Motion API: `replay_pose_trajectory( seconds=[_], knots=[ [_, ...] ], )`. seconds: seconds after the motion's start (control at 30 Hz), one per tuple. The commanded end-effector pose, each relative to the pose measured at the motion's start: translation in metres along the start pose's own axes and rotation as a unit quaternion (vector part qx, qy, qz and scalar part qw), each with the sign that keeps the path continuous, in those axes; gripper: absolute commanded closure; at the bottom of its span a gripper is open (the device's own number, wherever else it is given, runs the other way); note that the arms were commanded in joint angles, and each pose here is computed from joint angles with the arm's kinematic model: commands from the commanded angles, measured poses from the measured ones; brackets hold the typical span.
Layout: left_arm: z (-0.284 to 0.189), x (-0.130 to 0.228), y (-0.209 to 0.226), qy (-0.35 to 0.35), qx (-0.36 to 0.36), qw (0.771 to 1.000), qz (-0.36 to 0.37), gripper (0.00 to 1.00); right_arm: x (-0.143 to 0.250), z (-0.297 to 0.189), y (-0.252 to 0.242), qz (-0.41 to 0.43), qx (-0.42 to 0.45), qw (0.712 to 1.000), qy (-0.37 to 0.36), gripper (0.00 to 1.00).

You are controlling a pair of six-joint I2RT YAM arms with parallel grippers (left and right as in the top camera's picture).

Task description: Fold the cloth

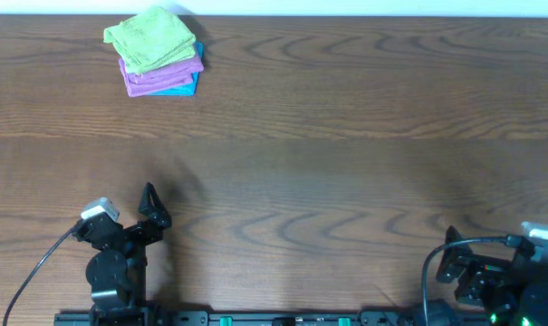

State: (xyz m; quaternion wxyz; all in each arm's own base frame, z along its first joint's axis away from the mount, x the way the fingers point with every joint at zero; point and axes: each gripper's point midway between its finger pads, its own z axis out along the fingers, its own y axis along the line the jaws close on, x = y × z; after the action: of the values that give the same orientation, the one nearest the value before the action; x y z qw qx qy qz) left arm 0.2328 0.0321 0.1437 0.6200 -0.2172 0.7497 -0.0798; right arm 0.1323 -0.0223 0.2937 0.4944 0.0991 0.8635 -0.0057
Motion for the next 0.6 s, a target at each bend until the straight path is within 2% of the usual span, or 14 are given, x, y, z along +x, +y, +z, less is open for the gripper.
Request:
replay_pose_trajectory(
  seconds=[0.0,0.57],
  knots=[
    [0.0033,0.0121,0.0045,0.01,-0.004,1.0,-0.008,0.05,0.0004,0.0001,-0.0008,0.009,0.002,1.0,0.0,0.01],
    [0.0033,0.0121,0.0049,0.01,-0.005,1.0,0.0,0.04,0.0004,0.0001,-0.0008,0.009,0.002,1.0,0.0,0.01]
  ],
)
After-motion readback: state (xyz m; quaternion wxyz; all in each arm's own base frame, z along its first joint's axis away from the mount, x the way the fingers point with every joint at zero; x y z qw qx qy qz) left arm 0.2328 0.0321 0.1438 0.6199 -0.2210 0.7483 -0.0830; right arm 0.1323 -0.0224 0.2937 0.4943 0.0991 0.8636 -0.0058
